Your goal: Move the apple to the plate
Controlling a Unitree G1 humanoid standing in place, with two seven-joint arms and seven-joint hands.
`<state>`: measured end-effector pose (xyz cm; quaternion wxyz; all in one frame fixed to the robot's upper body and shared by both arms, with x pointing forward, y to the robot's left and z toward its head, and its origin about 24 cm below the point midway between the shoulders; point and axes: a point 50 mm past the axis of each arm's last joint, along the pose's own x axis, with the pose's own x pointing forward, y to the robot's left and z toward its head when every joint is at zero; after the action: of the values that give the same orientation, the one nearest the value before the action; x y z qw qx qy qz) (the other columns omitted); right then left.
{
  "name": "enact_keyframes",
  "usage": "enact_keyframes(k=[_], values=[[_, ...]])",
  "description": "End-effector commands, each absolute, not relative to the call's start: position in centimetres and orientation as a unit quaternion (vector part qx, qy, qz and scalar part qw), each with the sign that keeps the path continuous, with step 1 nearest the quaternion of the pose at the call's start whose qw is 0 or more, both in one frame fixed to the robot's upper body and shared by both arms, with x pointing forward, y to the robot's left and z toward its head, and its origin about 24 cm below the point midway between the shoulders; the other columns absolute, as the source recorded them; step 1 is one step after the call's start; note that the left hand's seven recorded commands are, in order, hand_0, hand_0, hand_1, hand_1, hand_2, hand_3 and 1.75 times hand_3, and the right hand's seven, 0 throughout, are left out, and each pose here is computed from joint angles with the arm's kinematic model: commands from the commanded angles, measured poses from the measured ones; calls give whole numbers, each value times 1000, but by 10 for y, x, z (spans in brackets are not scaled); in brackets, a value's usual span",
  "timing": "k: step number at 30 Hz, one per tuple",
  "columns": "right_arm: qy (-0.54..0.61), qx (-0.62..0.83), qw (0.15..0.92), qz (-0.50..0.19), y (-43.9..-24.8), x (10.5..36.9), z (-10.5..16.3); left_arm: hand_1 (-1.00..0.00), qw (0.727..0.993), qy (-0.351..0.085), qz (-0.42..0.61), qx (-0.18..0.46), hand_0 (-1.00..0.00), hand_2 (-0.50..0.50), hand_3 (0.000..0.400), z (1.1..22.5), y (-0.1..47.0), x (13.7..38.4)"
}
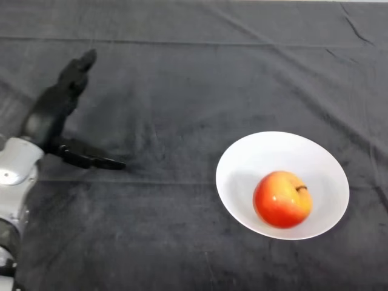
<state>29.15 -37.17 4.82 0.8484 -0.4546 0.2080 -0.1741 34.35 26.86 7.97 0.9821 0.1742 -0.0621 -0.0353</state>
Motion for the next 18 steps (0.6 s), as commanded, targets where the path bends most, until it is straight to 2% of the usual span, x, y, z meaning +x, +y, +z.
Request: enact_keyframes(k=[1, 9, 18], values=[[279, -453, 836, -132, -363, 267, 4, 0, 983, -39, 4, 179, 0, 0, 0, 77, 299, 331], [279, -453, 836, -132, -363, 267, 4, 0, 986, -41, 58, 154, 0, 0, 0, 85, 330, 320], [279, -453, 836, -132, -363, 267, 4, 0, 985, -32, 115, 127, 0, 0, 0, 80, 357, 300]])
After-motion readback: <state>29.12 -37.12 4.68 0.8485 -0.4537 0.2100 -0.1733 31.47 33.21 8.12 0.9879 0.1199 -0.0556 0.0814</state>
